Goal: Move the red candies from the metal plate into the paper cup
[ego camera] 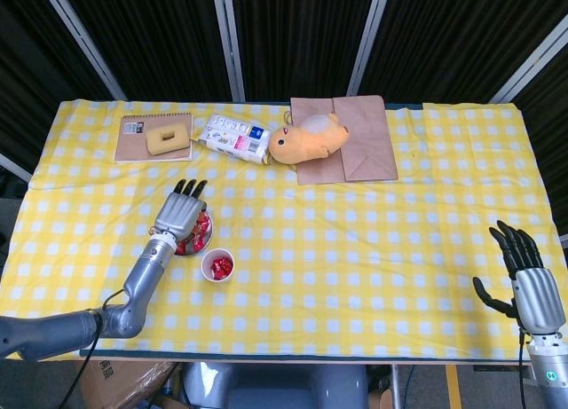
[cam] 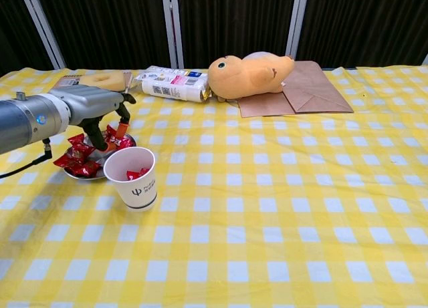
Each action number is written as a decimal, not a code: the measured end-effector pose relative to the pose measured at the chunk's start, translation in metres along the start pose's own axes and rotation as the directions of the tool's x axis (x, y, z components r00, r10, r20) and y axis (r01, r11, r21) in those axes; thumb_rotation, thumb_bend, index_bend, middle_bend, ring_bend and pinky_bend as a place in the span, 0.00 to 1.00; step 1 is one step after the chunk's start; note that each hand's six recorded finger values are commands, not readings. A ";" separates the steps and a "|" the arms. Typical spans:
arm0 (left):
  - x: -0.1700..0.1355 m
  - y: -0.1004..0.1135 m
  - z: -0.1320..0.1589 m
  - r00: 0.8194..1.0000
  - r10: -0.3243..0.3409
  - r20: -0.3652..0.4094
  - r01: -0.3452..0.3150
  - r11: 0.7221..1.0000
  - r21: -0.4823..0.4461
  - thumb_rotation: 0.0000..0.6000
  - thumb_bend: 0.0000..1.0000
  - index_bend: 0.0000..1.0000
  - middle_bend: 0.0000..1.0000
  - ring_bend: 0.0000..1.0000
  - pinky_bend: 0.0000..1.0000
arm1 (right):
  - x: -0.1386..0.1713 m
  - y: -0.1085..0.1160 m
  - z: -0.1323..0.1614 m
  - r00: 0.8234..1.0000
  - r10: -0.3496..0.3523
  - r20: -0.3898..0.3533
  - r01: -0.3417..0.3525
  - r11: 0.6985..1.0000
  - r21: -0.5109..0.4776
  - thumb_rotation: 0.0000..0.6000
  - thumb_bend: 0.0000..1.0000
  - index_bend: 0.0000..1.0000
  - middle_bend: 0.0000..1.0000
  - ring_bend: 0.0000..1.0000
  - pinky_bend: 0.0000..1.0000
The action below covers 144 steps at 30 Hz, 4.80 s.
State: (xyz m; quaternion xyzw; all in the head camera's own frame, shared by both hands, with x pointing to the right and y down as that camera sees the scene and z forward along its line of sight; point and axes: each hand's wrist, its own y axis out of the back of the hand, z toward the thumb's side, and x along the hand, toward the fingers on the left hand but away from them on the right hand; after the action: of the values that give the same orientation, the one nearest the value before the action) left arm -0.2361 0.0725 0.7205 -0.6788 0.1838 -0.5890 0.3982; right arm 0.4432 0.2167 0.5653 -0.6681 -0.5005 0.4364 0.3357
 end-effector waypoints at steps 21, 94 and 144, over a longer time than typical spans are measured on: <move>-0.078 0.042 0.048 0.970 0.075 0.231 -0.049 0.992 -0.114 1.00 0.42 0.56 0.00 0.00 0.00 | 0.000 0.000 0.001 1.000 -0.001 -0.002 0.001 1.000 0.000 1.00 0.42 0.00 0.00 0.00 0.00; -0.016 -0.026 -0.002 0.989 -0.081 0.127 0.077 0.996 0.037 1.00 0.25 0.44 0.00 0.00 0.00 | -0.001 -0.001 0.000 1.000 0.004 -0.002 -0.004 1.000 -0.010 1.00 0.42 0.00 0.00 0.00 0.00; -0.081 0.045 0.046 0.955 0.056 0.293 -0.039 0.997 -0.064 1.00 0.40 0.57 0.00 0.00 0.00 | -0.001 0.000 0.000 1.000 -0.004 -0.001 0.004 1.000 -0.013 1.00 0.42 0.00 0.00 0.00 0.00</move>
State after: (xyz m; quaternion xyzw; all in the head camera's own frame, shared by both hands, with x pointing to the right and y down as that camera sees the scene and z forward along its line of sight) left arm -0.2025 0.1181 0.6343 -0.7653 0.1555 -0.4662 0.4156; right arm 0.4435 0.2161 0.5652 -0.6695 -0.5042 0.4323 0.3326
